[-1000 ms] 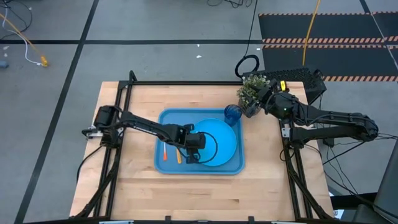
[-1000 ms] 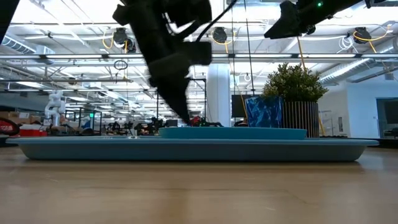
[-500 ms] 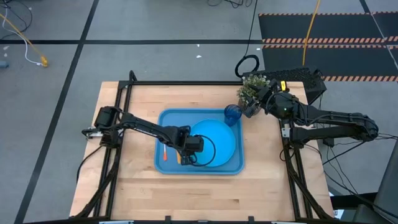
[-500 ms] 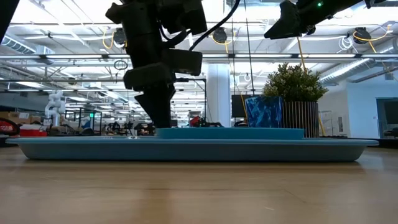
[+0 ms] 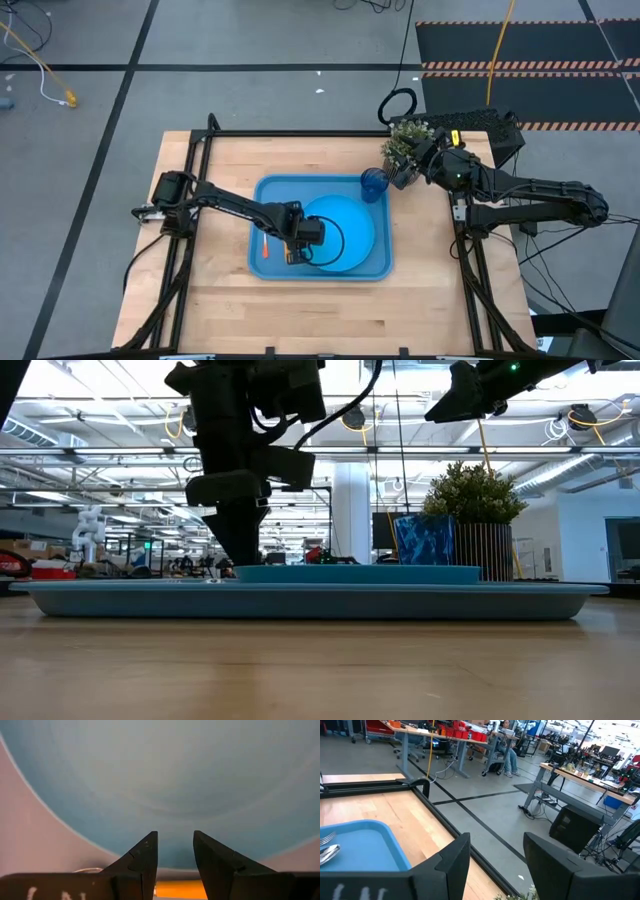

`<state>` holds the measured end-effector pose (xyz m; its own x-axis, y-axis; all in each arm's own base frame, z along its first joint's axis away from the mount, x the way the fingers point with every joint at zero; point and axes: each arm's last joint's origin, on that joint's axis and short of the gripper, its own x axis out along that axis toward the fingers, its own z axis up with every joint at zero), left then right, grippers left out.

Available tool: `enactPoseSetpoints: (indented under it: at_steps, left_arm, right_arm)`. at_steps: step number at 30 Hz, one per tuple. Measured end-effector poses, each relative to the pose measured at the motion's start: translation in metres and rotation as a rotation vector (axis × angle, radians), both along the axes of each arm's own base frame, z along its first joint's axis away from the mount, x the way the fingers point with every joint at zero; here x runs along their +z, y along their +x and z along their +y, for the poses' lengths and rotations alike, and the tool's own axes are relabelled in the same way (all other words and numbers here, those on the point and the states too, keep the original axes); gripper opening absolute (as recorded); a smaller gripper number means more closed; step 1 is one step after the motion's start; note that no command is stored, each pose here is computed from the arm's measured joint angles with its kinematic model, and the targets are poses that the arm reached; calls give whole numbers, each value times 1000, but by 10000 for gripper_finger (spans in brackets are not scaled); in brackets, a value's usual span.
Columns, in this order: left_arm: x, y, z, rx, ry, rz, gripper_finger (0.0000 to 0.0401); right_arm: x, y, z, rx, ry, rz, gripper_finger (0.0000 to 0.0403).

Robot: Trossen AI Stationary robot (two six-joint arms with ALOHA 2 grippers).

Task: Pick and place plate/cup/fork/spoon on tray
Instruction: Adjust the blue plate, then adjust the orange fork

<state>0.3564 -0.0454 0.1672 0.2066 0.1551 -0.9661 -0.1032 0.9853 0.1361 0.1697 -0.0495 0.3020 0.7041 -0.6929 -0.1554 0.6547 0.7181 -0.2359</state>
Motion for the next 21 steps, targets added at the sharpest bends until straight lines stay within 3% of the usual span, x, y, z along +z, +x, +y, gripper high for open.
enactPoseSetpoints:
  at_steps: [13, 16, 21]
  left_arm:
    - [0, -2, -1, 6, 58, 14, 129]
    - [12, -7, 2, 41, 124, 2, 129]
    - [47, -20, 8, 166, 106, -97, 129]
  right_arm:
    - [0, 0, 0, 0, 0, 0, 176]
    - [0, 0, 0, 0, 0, 0, 176]
    - [0, 0, 0, 0, 0, -1, 176]
